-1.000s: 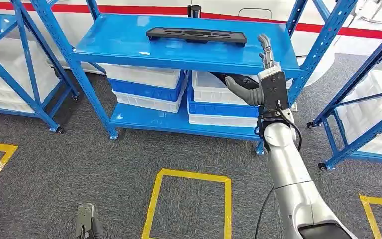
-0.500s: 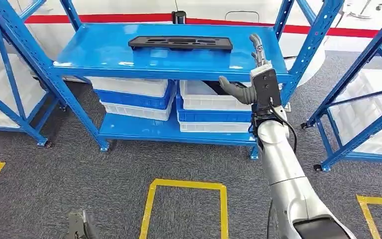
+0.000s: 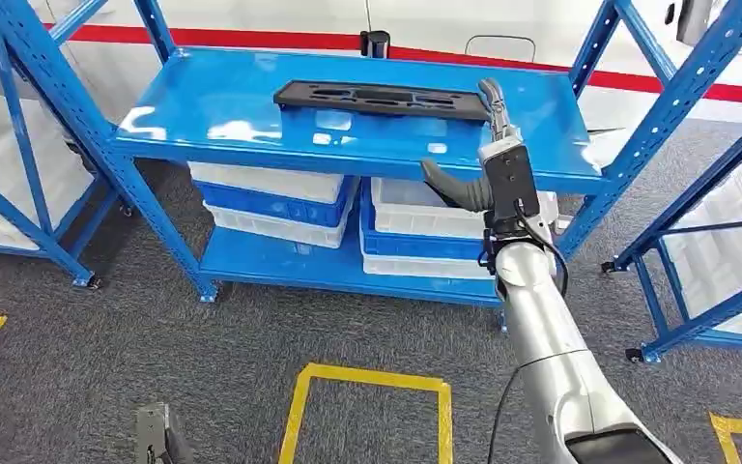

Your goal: Take the parts from the cabinet and place them on the table.

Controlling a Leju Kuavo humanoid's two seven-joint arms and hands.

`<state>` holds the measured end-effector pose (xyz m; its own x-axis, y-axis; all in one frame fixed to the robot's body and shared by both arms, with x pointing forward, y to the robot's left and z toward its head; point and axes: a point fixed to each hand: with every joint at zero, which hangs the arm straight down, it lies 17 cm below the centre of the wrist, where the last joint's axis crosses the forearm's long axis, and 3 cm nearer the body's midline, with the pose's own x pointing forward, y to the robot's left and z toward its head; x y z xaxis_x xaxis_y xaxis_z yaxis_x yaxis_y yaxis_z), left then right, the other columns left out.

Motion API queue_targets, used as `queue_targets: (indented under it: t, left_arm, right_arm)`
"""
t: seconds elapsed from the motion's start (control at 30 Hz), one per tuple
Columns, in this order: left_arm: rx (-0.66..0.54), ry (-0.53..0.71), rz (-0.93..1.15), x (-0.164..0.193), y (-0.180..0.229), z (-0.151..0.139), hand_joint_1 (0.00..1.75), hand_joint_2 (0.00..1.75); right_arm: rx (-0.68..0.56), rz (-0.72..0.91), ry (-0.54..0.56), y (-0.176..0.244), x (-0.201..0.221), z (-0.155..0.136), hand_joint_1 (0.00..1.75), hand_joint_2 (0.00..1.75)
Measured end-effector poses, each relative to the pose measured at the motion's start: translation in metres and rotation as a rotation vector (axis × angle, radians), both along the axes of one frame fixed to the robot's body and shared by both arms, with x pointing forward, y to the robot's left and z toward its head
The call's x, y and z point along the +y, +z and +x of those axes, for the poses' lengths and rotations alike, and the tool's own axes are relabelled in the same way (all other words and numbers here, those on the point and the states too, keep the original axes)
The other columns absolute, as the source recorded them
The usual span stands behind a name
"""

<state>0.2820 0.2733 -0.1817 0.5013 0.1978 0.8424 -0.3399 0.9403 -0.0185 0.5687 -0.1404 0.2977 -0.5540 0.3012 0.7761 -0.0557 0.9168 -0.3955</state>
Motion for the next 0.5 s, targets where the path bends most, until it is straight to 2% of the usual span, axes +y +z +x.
queue_targets:
  t: [0.5]
  left_arm:
    - [0.025,-0.015,0.028,0.005,-0.003,-0.002,0.00,0.00]
  right_arm:
    - [0.003,0.012,0.007,0.001,0.015,-0.002,0.00,1.75]
